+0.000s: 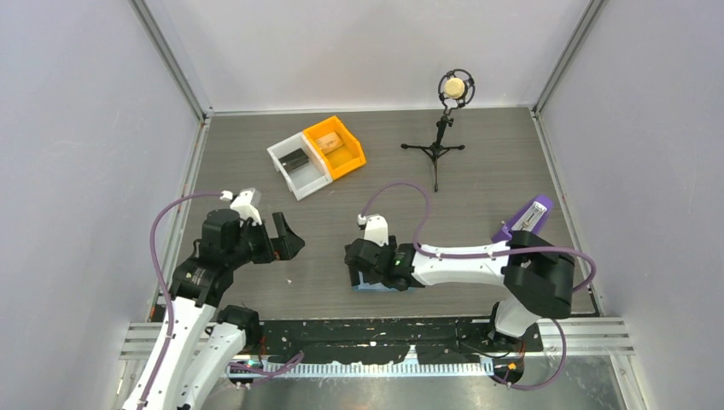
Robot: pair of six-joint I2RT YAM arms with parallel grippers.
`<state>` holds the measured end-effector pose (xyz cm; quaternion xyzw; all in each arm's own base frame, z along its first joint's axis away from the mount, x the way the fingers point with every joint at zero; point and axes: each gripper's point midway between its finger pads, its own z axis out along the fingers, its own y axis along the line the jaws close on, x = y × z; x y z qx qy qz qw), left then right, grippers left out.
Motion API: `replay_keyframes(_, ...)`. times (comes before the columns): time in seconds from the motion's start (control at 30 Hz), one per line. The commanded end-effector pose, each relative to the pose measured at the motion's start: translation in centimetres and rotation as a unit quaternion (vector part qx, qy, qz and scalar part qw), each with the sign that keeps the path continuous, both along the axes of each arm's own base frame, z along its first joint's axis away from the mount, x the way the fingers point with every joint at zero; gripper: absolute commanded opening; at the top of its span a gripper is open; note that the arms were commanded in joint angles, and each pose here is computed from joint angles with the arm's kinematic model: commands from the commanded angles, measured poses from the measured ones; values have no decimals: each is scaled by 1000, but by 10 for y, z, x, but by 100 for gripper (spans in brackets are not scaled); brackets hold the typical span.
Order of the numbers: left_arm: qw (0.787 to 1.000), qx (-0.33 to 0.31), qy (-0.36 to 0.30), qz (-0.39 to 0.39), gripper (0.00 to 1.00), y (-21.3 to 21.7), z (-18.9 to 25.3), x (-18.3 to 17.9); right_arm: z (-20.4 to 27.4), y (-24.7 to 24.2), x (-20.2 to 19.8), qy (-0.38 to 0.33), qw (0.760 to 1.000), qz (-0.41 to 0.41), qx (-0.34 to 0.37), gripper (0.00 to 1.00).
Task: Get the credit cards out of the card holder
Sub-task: Remove the credit card from the card holder.
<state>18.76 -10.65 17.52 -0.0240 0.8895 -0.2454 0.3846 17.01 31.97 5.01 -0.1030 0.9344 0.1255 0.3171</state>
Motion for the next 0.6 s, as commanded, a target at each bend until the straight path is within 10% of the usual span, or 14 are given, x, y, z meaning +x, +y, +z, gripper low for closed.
replay_keyframes(0.0, 1000, 1, -29, -6, 100, 0, 15, 2, -3, -1, 9, -13, 999, -29, -19, 82)
replay_keyframes(0.23, 1000, 8, -27, -1, 100, 3, 15, 0, -26, 1, 2, 12, 999, -22, -30, 78)
replay_keyframes(0.57, 999, 14, -28, 6, 100, 6, 15, 0, -24, -1, -2, 10, 1000, -17, 0, 44)
